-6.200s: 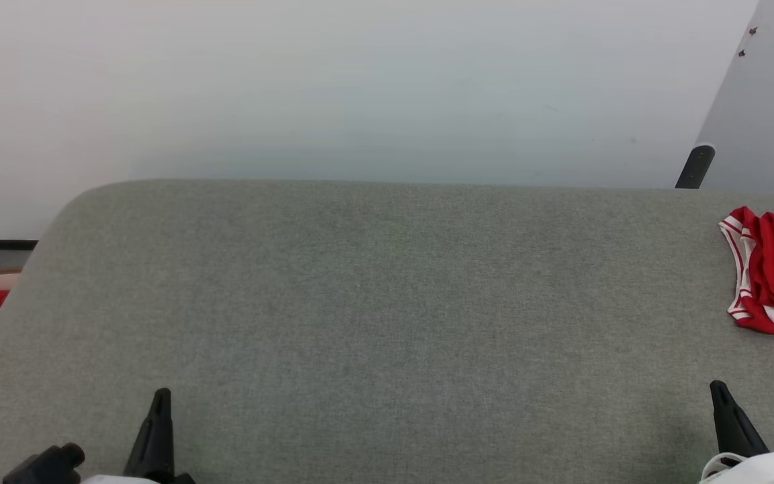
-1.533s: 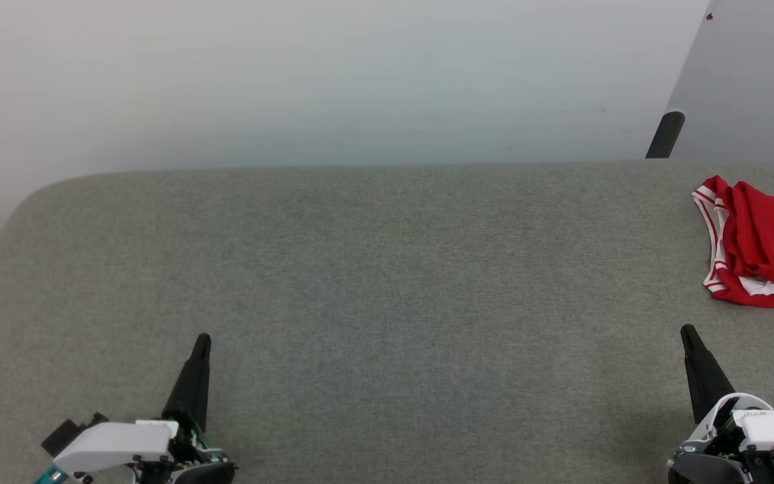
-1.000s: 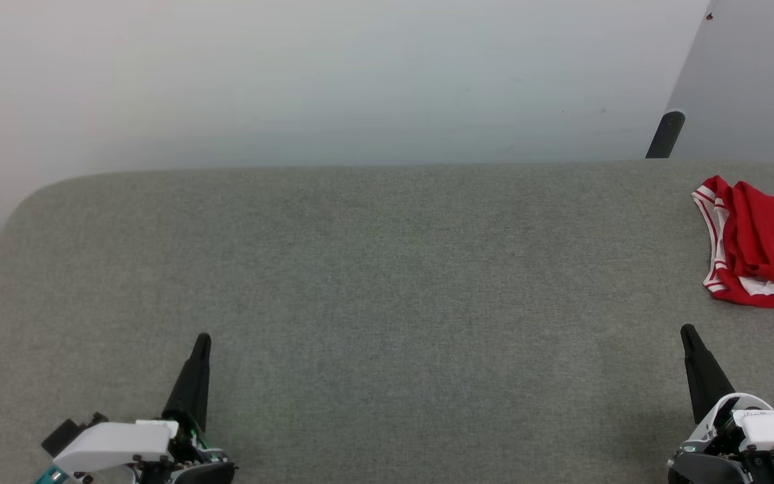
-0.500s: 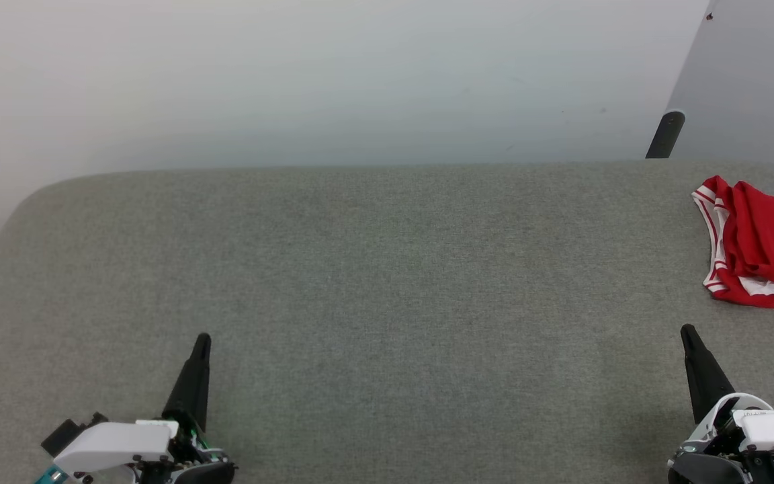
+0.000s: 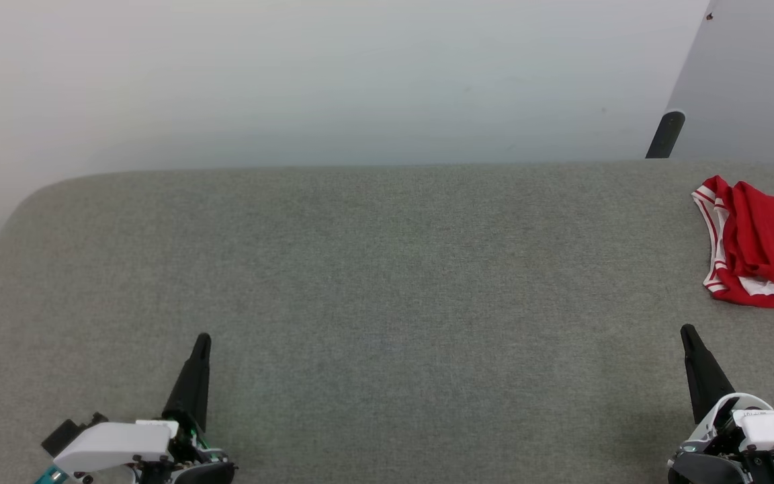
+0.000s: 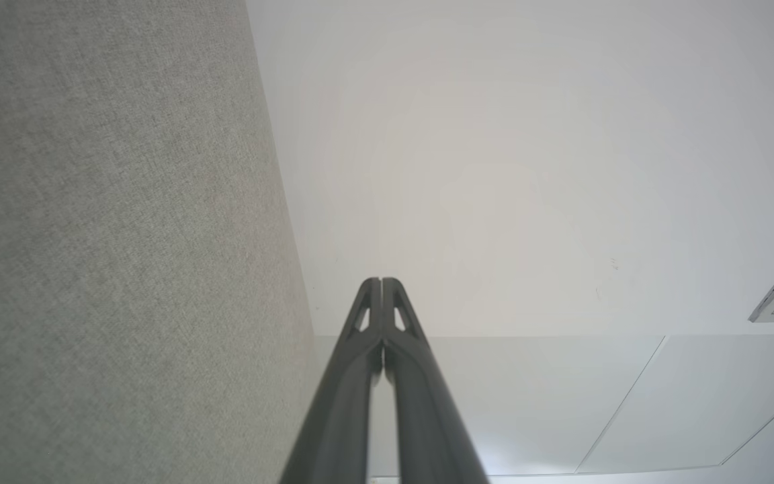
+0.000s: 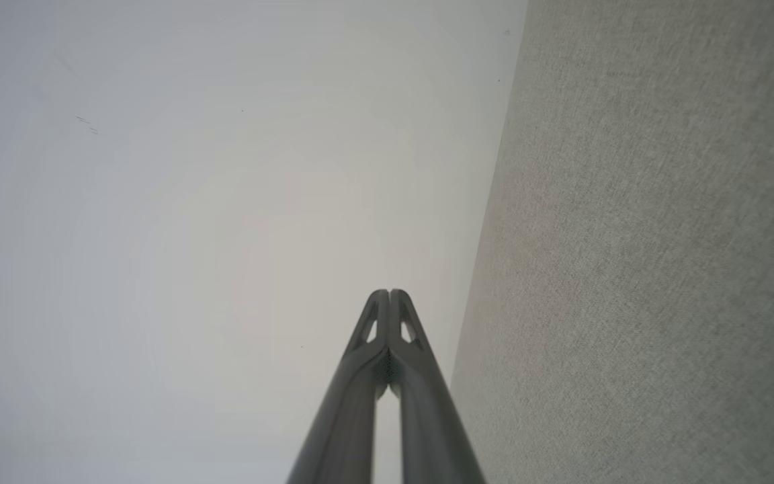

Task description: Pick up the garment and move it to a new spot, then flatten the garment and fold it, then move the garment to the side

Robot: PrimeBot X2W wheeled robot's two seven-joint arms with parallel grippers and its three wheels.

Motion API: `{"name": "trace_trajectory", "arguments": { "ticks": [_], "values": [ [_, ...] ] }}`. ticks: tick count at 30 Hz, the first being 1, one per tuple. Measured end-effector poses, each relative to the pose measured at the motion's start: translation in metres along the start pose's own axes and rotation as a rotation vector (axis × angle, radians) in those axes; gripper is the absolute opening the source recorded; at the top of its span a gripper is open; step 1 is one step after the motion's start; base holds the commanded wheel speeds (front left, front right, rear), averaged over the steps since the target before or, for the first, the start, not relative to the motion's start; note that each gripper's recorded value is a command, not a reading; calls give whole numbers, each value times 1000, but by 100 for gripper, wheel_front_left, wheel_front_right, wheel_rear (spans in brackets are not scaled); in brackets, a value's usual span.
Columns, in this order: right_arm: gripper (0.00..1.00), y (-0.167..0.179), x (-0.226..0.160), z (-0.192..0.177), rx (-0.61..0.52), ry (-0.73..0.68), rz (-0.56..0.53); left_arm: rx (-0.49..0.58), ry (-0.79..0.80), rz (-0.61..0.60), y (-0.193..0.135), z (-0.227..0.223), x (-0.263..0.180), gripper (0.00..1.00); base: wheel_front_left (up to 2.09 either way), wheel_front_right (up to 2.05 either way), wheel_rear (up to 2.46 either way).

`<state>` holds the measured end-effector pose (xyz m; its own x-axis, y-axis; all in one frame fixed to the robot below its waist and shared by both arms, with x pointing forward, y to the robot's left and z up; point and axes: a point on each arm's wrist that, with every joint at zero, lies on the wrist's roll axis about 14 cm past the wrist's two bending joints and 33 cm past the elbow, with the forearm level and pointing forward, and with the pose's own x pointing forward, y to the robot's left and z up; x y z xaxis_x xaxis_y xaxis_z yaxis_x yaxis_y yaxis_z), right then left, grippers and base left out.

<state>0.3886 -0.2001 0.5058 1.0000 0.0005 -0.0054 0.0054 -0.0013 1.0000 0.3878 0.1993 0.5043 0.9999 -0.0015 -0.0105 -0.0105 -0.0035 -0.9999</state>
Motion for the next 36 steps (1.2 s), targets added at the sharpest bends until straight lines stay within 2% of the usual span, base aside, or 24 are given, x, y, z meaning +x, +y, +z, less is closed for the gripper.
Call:
{"name": "trace_trajectory", "arguments": {
  "ticks": [36],
  "values": [
    [0,0,0,0,0,0,0,0,0,0,0,0,0,0,0,0,0]
  ]
}}
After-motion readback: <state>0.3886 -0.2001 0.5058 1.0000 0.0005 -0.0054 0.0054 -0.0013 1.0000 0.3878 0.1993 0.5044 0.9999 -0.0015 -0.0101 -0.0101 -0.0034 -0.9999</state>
